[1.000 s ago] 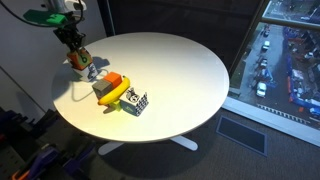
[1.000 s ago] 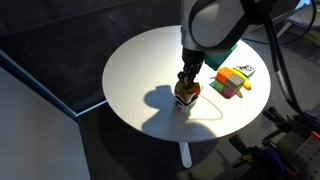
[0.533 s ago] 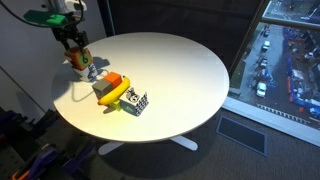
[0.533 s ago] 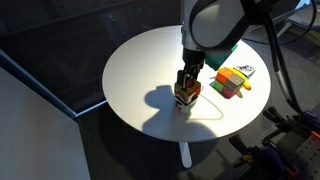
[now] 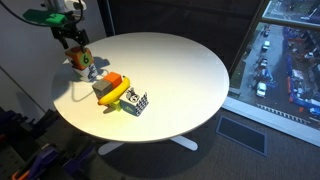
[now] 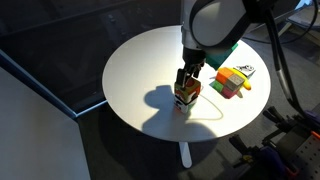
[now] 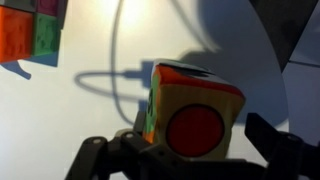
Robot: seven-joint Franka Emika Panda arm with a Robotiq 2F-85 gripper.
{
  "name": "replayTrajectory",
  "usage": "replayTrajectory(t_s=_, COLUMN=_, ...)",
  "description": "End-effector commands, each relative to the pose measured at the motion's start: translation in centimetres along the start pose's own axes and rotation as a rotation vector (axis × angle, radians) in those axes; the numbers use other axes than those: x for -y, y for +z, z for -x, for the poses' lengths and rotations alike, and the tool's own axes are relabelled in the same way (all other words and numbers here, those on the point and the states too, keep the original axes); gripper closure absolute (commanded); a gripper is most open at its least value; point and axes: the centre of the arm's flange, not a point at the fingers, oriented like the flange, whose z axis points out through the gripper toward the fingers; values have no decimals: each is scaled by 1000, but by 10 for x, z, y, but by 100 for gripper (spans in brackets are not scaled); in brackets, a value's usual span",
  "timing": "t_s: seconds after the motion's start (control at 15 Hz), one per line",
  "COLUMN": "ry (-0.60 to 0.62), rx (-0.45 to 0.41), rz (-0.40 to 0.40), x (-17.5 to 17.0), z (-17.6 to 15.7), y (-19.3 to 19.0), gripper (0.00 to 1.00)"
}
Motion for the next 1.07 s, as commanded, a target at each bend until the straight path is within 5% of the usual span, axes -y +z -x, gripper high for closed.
replayTrajectory(t_s=0.0, ry=-2, rx=-4, rz=-2, x=1, z=6, y=-18, gripper=0)
replayTrajectory(t_s=0.6, ry=19, rx=-34, rz=22, x=6, z=7, y=-54, gripper=0)
replayTrajectory(t_s=1.0, ry=143, rx=-78, rz=43, x=-9, z=17, y=-79, gripper=0)
